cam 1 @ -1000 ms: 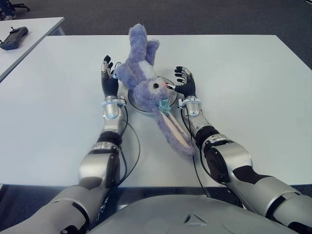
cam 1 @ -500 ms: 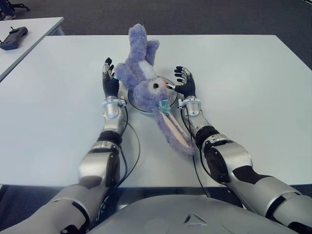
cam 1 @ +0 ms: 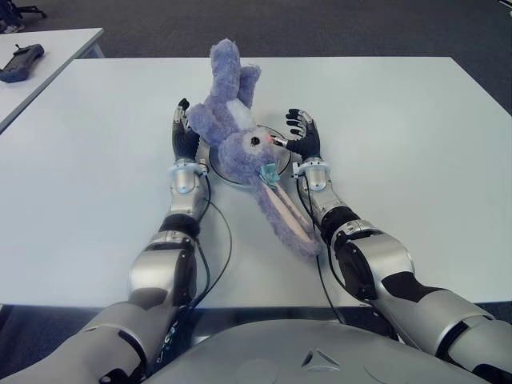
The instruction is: Put the doll into the plate.
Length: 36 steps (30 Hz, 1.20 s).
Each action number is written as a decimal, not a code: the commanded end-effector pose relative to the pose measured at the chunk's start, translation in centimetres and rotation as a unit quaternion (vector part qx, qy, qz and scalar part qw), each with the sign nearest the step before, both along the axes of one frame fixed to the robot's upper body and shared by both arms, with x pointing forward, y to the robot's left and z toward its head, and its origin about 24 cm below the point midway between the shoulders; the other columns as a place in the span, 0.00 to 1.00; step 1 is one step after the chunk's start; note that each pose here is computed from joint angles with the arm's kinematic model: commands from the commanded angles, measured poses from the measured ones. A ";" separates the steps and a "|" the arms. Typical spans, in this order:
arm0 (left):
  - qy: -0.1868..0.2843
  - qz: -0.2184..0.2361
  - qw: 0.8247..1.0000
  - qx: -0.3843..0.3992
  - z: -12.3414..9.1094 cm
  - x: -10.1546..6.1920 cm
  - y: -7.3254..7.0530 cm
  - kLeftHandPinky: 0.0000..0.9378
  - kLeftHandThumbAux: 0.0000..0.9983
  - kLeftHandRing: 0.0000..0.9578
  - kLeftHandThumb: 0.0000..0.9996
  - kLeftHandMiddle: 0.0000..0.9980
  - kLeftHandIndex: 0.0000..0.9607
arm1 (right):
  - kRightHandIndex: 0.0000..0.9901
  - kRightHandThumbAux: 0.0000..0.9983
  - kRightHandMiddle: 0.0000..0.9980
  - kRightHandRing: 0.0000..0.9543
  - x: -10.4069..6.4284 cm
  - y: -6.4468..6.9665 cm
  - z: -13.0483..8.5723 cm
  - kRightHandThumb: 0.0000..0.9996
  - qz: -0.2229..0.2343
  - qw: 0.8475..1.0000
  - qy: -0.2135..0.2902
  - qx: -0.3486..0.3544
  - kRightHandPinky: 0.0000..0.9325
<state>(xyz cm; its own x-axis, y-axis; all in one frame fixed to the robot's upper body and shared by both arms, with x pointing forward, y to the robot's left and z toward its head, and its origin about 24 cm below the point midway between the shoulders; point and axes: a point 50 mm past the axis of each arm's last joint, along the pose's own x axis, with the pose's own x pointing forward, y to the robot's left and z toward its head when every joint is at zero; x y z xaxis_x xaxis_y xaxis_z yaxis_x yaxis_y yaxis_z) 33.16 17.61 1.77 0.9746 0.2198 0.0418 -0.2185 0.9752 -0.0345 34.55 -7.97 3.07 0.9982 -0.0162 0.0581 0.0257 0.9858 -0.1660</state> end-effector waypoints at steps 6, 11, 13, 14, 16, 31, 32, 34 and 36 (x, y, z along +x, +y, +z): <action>0.259 0.016 0.963 -0.069 -11.9 -10.4 -0.1 0.00 0.58 0.00 0.00 0.00 0.00 | 0.20 0.94 0.26 0.25 -7.1 0.0 -9.1 0.00 -0.009 0.984 0.180 -0.008 0.25; 0.261 0.017 0.962 -0.073 -11.9 -10.4 -0.1 0.00 0.60 0.00 0.00 0.00 0.00 | 0.20 0.94 0.26 0.25 -7.1 0.0 -9.1 0.00 -0.009 0.984 0.180 -0.008 0.25; 0.262 0.017 0.962 -0.075 -11.9 -10.4 0.0 0.00 0.61 0.00 0.00 0.00 0.00 | 0.20 0.94 0.26 0.25 -7.1 0.0 -9.2 0.00 -0.009 0.983 0.181 -0.007 0.25; 0.262 0.017 0.962 -0.075 -11.9 -10.4 0.0 0.00 0.62 0.00 0.00 0.00 0.00 | 0.20 0.94 0.25 0.25 -7.1 0.0 -9.2 0.00 -0.009 0.983 0.181 -0.007 0.24; 0.263 0.017 0.961 -0.077 -11.9 -10.3 0.0 0.00 0.63 0.00 0.00 0.00 0.00 | 0.20 0.94 0.25 0.25 -7.1 0.0 -9.2 0.00 -0.009 0.983 0.181 -0.008 0.25; 0.279 0.022 0.957 -0.080 -12.1 -10.2 0.1 0.02 0.70 0.00 0.00 0.00 0.00 | 0.20 0.95 0.25 0.24 -7.1 0.0 -9.2 0.00 -0.009 0.983 0.184 -0.014 0.24; 0.279 0.022 0.957 -0.079 -12.1 -10.2 0.1 0.02 0.70 0.00 0.00 0.00 0.00 | 0.20 0.95 0.25 0.24 -7.1 0.0 -9.2 0.00 -0.010 0.983 0.185 -0.014 0.24; 0.280 0.022 0.956 -0.079 -12.1 -10.2 0.1 0.02 0.70 0.00 0.00 0.00 0.00 | 0.20 0.95 0.25 0.24 -7.1 0.0 -9.2 0.00 -0.010 0.983 0.185 -0.014 0.24; 0.281 0.022 0.956 -0.079 -12.1 -10.2 0.1 0.02 0.70 0.00 0.00 0.00 0.00 | 0.20 0.95 0.26 0.24 -7.1 0.0 -9.2 0.00 -0.010 0.983 0.185 -0.014 0.24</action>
<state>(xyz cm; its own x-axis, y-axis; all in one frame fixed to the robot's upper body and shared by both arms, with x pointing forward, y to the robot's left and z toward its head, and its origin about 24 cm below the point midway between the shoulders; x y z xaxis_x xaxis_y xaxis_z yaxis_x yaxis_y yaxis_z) 33.21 17.99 1.30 0.9769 0.2132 -0.0149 -0.2137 0.9746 -0.0674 34.54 -7.88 3.07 0.9982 -0.0172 0.0583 0.0270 0.9849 -0.1708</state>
